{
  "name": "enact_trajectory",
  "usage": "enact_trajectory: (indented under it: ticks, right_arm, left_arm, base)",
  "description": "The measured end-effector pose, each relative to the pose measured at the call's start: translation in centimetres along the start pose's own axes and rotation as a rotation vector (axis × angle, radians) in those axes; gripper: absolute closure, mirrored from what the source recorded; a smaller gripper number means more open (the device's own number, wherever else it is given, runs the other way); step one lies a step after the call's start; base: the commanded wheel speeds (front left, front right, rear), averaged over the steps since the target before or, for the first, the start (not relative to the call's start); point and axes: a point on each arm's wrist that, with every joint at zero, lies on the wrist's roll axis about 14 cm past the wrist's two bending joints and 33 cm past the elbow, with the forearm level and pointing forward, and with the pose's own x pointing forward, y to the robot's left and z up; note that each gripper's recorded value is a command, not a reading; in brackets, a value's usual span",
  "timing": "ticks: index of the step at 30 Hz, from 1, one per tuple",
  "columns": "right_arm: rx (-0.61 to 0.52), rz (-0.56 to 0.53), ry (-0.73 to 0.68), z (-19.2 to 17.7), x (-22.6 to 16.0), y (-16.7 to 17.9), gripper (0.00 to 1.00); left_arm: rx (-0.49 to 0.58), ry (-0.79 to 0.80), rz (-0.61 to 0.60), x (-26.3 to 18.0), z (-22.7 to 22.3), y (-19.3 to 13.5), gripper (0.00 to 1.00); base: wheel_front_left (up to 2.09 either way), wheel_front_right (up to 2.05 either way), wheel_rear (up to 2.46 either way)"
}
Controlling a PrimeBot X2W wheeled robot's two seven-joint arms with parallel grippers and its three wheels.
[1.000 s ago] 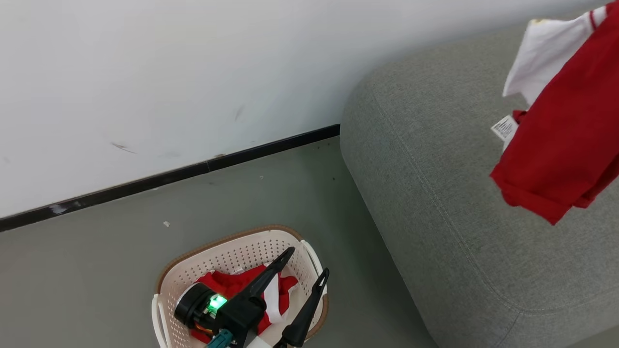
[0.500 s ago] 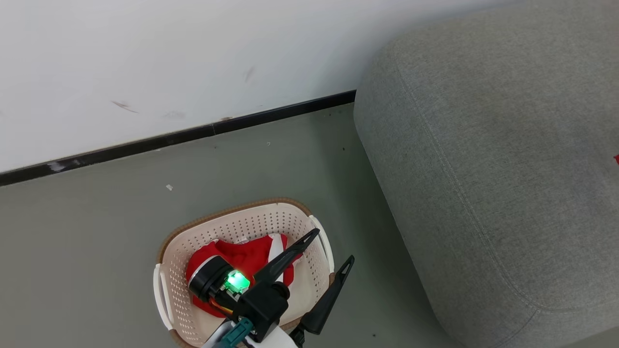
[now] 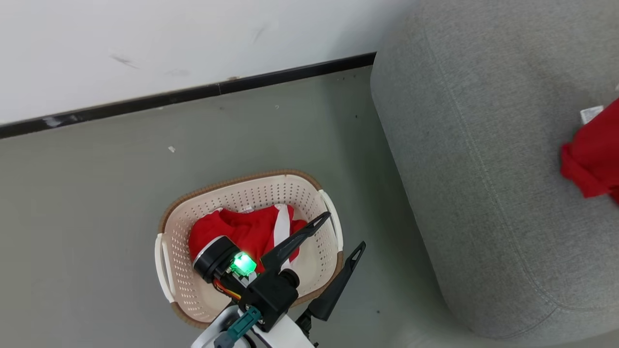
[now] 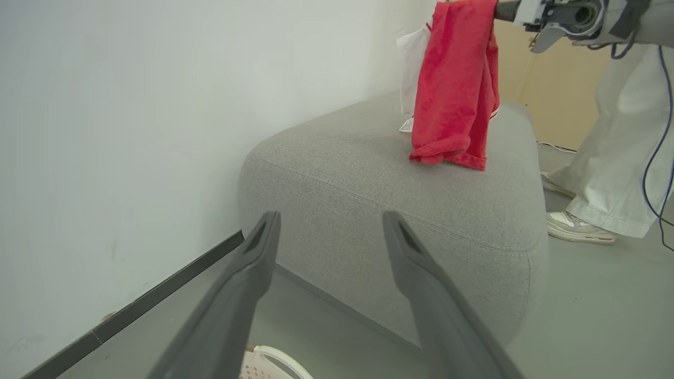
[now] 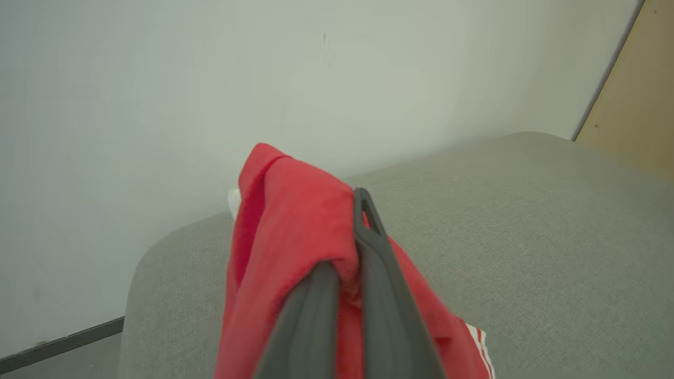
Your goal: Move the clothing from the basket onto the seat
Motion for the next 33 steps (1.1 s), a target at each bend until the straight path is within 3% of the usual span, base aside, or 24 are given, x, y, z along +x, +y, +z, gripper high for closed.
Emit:
enact_trajectory:
  ticks: [9, 16, 17, 18, 20, 21, 22, 33]
  right_arm:
    - [0.024, 0.073, 0.169, -7.7, -0.5, 5.6, 1.00]
    - [0.025, 0.115, 0.259, -11.4, -1.2, 8.6, 1.00]
    - [0.028, 0.114, 0.264, -11.7, -1.2, 8.7, 0.97]
    - [0.033, 0.109, 0.268, -11.9, -1.2, 8.8, 0.79]
    - [0.037, 0.101, 0.271, -12.1, -1.1, 8.6, 0.59]
    - [0.033, 0.104, 0.268, -12.1, -1.1, 8.7, 0.56]
    - [0.032, 0.107, 0.263, -11.9, -1.0, 8.9, 0.00]
    - [0.026, 0.114, 0.131, -7.9, -0.2, 8.7, 0.00]
  left_arm:
    - [-0.001, 0.018, 0.013, 0.3, -1.1, 1.8, 0.00]
    - [-0.003, 0.027, 0.019, 0.5, -1.7, 2.7, 0.00]
    - [-0.004, 0.027, 0.020, 0.5, -1.8, 2.8, 0.00]
    - [-0.002, 0.025, 0.021, 0.6, -1.8, 3.0, 0.00]
    - [0.001, 0.021, 0.024, 0.7, -1.7, 3.2, 0.00]
    - [0.002, 0.022, 0.029, 0.7, -1.8, 3.5, 0.00]
    - [0.002, 0.024, 0.031, 0.7, -1.9, 3.5, 0.00]
    - [-0.006, 0.033, 0.019, 1.0, -2.4, 3.4, 0.00]
  base:
    - [0.00, 0.00, 0.00]
    - [0.00, 0.00, 0.00]
    - [0.00, 0.00, 0.00]
    - [0.00, 0.00, 0.00]
    - [0.00, 0.00, 0.00]
    - [0.00, 0.00, 0.00]
    - [0.00, 0.00, 0.00]
    - [0.00, 0.00, 0.00]
